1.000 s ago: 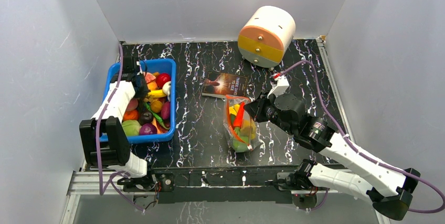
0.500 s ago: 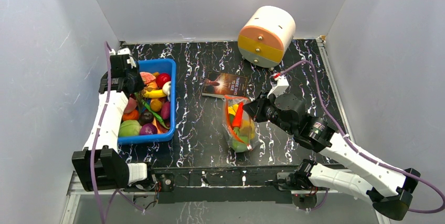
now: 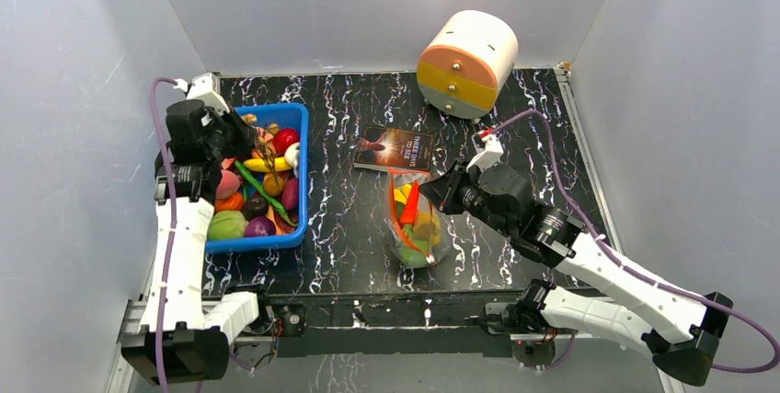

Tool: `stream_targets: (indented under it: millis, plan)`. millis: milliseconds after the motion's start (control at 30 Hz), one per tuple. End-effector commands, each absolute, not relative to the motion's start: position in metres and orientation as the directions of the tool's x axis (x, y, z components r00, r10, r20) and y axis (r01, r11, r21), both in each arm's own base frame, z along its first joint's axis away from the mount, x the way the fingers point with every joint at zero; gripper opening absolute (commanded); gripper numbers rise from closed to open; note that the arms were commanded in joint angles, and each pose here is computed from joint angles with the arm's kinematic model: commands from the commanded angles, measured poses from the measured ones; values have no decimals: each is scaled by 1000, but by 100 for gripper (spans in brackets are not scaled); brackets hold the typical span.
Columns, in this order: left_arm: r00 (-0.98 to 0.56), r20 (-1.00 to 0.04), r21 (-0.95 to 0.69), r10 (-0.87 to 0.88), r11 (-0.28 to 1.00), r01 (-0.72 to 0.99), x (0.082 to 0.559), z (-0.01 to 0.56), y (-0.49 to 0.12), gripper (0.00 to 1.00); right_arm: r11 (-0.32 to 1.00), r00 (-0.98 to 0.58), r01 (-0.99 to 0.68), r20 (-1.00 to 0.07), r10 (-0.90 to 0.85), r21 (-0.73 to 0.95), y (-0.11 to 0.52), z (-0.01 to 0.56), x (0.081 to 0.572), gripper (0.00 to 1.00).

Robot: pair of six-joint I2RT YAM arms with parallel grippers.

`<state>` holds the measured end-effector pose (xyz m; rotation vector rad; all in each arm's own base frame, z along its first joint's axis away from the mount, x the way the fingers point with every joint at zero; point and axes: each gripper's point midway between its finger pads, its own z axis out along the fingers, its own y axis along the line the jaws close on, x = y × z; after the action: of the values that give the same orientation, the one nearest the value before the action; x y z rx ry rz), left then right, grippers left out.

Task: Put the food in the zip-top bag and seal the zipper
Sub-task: Pick up the fake fruit from the bin, then place the fake fruit in the zipper food storage bag.

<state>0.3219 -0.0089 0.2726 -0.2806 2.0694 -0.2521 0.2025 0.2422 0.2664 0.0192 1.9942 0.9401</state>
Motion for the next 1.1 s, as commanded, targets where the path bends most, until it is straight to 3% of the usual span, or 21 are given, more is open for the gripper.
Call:
stream_targets:
  millis: [0,300,500,700,1067]
  plan:
    - [-404,-850,-406,-338,909,92,315,311,-42,0,610,-562,-344,-677,475,714,255,298,210,0]
    - [-338,-851,-508,-402,793,336,296,352,-84,0,552,-572,-306,-613,545,776,265,309,217,0]
    - [-325,-835,-550,-444,651,523,282,377,-114,0,513,-586,-282,-569,577,811,275,315,223,0]
    - [-272,-876,-462,-399,528,712,256,393,-139,0,479,-596,-247,-522,610,842,281,316,228,0]
    - [-170,-862,-381,-478,387,840,232,406,-159,0,422,-599,-222,-464,653,879,288,326,233,0]
